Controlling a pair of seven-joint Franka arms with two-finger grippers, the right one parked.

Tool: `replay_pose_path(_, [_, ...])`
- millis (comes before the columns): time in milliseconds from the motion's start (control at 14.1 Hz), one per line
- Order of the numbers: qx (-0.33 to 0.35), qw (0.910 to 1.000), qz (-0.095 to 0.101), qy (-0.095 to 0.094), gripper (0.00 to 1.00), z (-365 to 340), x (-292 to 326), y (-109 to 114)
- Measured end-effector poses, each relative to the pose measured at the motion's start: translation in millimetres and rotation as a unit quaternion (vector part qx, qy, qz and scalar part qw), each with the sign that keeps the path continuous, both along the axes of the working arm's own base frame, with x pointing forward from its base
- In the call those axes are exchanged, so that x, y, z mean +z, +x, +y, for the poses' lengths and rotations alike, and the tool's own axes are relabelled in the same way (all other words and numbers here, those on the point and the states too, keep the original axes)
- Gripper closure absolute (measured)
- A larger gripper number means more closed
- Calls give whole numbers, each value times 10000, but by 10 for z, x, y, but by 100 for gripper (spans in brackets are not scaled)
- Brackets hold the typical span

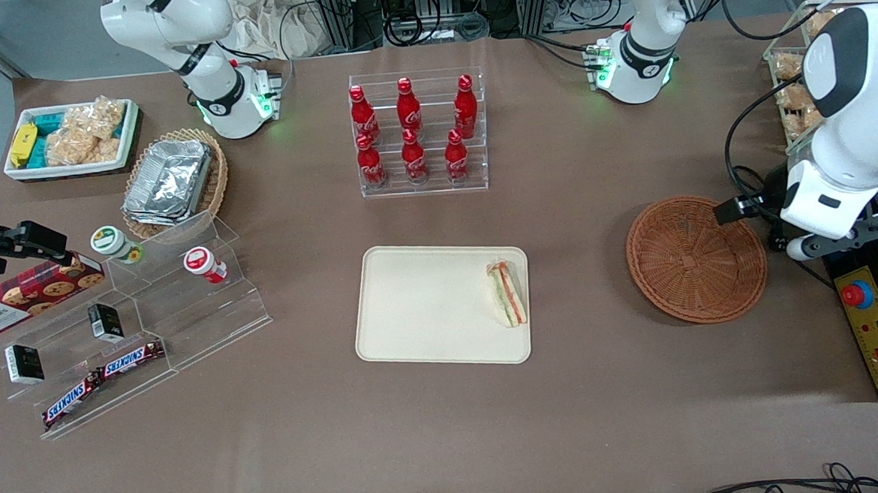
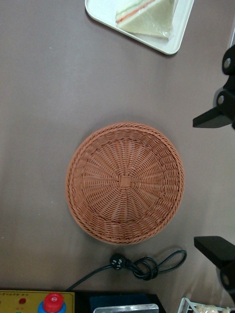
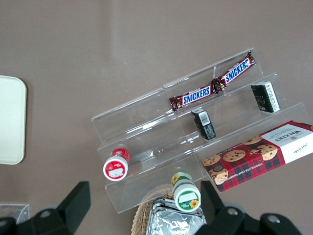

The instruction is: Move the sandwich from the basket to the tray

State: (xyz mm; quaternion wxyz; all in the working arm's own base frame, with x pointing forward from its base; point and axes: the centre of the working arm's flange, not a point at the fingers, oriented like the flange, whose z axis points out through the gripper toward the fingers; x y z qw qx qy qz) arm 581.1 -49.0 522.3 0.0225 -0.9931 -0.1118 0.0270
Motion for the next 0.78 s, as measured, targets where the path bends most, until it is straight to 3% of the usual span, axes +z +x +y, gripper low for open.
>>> replay_pose_path(780, [85,9999,42,-78,0,-423,-11,65])
